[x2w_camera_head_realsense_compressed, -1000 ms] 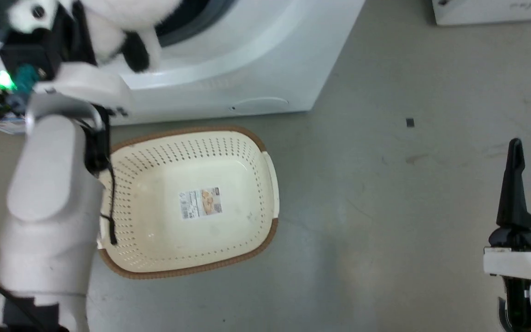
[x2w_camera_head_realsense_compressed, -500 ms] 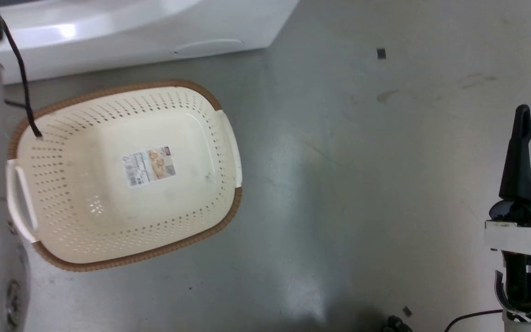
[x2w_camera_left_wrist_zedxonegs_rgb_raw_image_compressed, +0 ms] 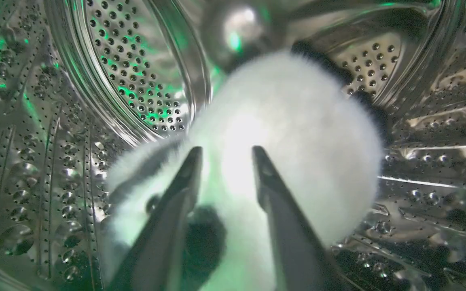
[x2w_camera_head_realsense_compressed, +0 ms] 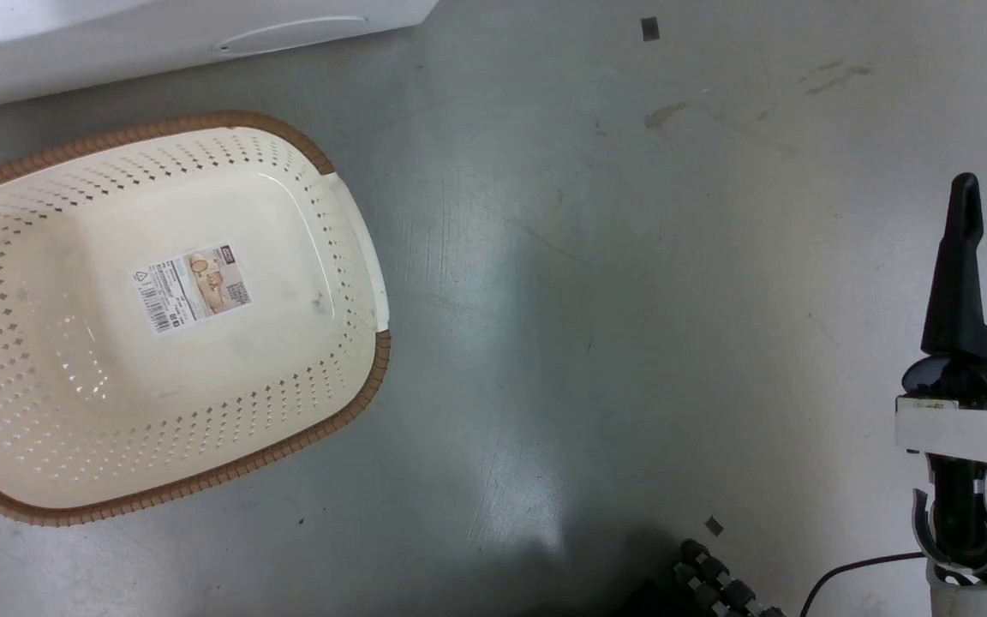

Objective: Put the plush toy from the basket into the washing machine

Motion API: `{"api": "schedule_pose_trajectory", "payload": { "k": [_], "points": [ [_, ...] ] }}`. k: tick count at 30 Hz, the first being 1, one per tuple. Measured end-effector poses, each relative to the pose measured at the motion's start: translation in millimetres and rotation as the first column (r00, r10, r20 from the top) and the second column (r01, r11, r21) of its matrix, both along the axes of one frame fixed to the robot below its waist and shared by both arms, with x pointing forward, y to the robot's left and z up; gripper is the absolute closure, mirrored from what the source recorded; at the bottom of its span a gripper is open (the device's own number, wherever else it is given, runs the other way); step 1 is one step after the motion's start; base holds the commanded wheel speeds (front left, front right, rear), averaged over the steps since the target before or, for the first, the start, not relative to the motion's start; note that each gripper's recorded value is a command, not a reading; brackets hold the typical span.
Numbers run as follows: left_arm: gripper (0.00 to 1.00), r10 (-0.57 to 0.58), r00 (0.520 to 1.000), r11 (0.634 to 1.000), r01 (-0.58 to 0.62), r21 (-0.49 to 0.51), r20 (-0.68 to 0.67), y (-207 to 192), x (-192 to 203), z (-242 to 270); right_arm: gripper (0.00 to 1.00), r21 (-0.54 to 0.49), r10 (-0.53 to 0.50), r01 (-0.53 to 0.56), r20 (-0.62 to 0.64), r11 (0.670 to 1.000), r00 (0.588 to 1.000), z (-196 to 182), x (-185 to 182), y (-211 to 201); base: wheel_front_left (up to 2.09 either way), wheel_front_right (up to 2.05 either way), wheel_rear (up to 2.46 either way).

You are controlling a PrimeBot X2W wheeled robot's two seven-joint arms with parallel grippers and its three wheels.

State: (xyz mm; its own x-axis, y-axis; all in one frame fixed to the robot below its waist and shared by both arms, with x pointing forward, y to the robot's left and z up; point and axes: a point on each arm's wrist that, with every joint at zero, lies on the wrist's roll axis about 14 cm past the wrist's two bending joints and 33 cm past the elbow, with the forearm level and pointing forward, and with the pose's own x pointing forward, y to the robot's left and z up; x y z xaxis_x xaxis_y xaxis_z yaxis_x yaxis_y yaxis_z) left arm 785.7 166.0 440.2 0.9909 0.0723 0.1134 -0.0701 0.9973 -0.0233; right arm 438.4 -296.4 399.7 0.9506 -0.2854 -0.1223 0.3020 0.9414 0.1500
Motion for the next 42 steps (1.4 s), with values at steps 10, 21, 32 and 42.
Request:
{"api": "schedule_pose_trajectory", "payload": {
  "k": [10, 21, 32, 42],
  "points": [
    [0.0, -0.028, 0.999, 0.999, 0.029, 0.037, -0.025, -1.9, -7.1, 2.3, 0.0, 0.008, 0.01, -0.01, 0.027, 1.0, 1.0, 7.3, 4.1, 3.5, 0.0, 0.0, 0.0],
    [0.0, -0.045, 0.994, 0.998, 0.049, 0.039, -0.098, 3.0, -63.9, -4.0, 0.0, 0.002, 0.063, -0.064, 0.104, 0.998, 0.993, 38.2, 7.9, 21.2, 0.0, 0.0, 0.0],
    [0.0, -0.085, 0.995, 0.99, 0.089, 0.105, -0.048, -2.4, -142.8, 33.3, 0.0, -0.026, 0.144, -0.142, 0.178, 0.99, 0.973, 74.7, -0.4, 48.9, 0.0, 0.0, 0.0],
    [0.0, -0.079, 0.997, 0.993, 0.077, 0.092, 0.017, 5.3, -221.3, 73.4, 0.0, -0.102, 0.242, -0.224, 0.219, 0.969, 0.945, 105.5, -16.0, 78.7, 0.0, 0.0, 0.0]
  ]
}}
